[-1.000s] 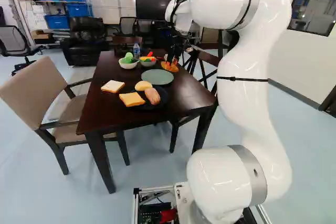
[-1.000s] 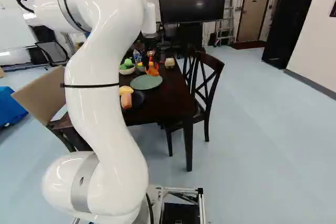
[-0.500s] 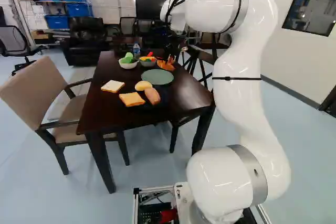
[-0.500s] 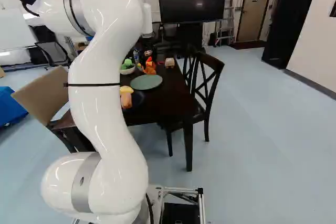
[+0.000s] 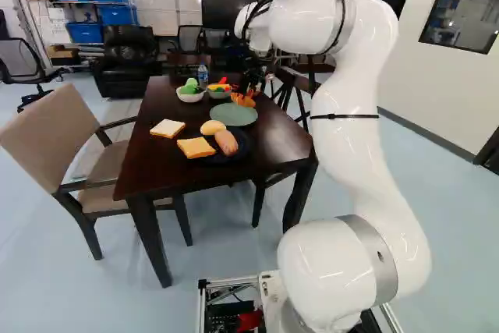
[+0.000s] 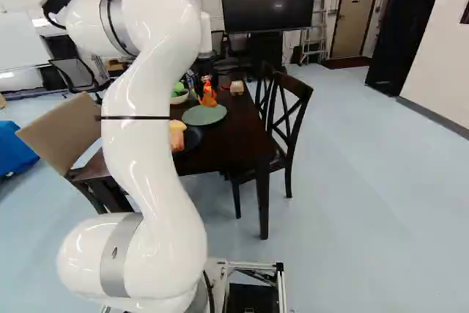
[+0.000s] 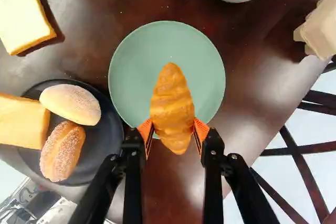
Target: Move the croissant to the empty plate
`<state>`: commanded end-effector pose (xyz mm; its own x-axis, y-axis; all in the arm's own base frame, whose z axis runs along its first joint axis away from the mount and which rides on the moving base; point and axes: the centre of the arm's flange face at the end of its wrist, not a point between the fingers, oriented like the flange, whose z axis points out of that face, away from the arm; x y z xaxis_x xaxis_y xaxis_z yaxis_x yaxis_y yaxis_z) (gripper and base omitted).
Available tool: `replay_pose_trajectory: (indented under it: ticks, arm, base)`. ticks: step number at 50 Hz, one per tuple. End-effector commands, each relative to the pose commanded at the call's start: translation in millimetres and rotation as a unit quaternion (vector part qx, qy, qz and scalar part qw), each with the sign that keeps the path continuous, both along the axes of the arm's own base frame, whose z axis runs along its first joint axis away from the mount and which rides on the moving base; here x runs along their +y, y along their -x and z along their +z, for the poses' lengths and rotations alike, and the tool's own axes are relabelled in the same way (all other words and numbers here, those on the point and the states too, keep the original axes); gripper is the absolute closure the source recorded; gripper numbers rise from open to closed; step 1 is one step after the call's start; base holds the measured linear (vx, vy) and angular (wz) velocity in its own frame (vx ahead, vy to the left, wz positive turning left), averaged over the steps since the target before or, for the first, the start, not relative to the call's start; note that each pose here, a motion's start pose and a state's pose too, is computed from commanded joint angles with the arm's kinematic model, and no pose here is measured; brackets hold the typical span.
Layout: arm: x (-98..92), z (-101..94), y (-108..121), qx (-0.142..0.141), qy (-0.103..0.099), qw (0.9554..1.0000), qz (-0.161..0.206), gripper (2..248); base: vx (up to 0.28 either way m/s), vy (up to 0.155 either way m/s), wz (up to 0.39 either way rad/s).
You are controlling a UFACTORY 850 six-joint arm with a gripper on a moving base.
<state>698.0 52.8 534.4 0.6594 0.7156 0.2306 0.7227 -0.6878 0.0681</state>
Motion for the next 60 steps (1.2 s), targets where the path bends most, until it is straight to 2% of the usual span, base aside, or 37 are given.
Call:
replay_pose_trajectory:
  ticks: [22,45,60]
  arm:
    - [3.6,-31.2,-17,-0.011,0.001,0.9999,-0.002,129]
    - [4.2,-65.4,-27,0.008,0.003,1.0000,-0.002,129]
    - [4.2,-65.4,-27,0.008,0.003,1.0000,-0.002,129]
  base:
    - [0.000,0.000,0.000]
    - [0.000,0.000,0.000]
    - [0.000,0.000,0.000]
